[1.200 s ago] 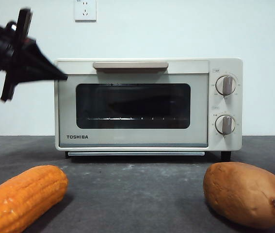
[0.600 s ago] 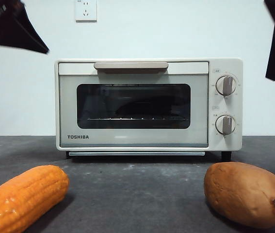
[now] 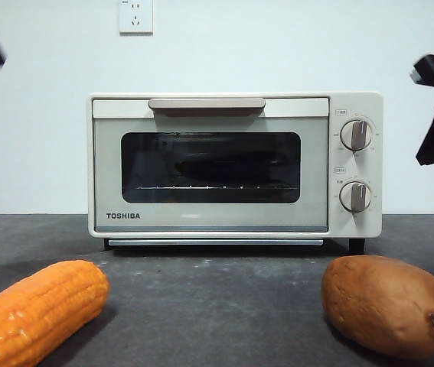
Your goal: Take the eggplant from the table,put the eggplant in the oven
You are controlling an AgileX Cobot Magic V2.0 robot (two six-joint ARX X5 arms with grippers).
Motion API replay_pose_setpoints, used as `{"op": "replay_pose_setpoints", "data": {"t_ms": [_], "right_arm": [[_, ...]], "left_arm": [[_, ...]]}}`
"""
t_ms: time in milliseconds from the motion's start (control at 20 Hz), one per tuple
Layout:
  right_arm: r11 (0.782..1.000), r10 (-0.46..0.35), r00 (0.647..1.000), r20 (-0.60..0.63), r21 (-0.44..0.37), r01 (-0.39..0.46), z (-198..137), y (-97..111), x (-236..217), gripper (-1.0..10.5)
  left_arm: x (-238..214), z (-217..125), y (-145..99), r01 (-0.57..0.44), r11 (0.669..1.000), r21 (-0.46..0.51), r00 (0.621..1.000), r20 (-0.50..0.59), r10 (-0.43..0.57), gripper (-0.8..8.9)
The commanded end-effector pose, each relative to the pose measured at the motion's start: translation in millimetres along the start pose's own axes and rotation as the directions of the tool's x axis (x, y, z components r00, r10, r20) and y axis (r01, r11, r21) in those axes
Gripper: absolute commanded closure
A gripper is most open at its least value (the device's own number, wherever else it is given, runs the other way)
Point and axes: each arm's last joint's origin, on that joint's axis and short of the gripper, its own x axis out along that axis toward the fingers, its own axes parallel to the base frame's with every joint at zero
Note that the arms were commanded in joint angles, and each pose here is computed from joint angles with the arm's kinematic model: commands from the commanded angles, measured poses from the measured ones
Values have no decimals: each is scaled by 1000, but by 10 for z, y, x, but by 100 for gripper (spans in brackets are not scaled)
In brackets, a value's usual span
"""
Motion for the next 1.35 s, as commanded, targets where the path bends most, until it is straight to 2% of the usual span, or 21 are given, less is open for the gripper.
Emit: {"op": "replay_pose_setpoints", "data": {"t_ms": [50, 150, 250, 700, 750, 800, 850, 900, 1050, 1150, 1350], "right_arm": [[1000, 17, 998, 62, 21, -18, -121, -6, 4, 942], [1000, 2, 998, 66, 21, -3, -168, -16, 7, 942], [1000, 0, 997, 77, 16, -1, -157, -16, 6, 942], [1000, 1, 996, 91, 16, -3, -143, -14, 5, 942], [1000, 2, 996, 91, 16, -3, -143, -14, 5, 942], [1000, 2, 996, 91, 16, -3, -143, -14, 5, 942], [1000, 1, 996, 91, 16, -3, -143, -15, 5, 942], [1000, 1, 996, 91, 16, -3, -143, -15, 5, 942], [1000, 2, 996, 91, 16, -3, -143, -14, 5, 942], [1000, 2, 996, 91, 16, -3, -143, -14, 5, 942], [1000, 2, 996, 91, 16, -3, -143, -14, 5, 942]], "left_arm": [[10, -216, -4, 18, 998, -60, 999, 28, -16, 809], [6, -335, 1, 17, 992, -122, 999, -31, -21, 809], [9, -364, 5, 9, 992, -125, 998, -61, -17, 809], [-27, -358, 2, 13, 992, -124, 999, -46, -19, 809], [-97, -341, 10, 10, 993, -114, 1000, -9, -11, 809], [-180, -325, 21, 3, 1000, -10, 999, 34, -2, 809], [-273, -323, 38, -16, 998, 53, 996, 85, 11, 809], [-339, -331, 62, -49, 996, 73, 990, 137, 39, 809], [-412, -459, 172, -181, 982, 55, 938, 310, 155, 809], [-365, -639, 247, -228, 973, 30, 904, 379, 201, 809], [-278, -951, 336, -278, 960, 6, 883, 394, 254, 809]]}}
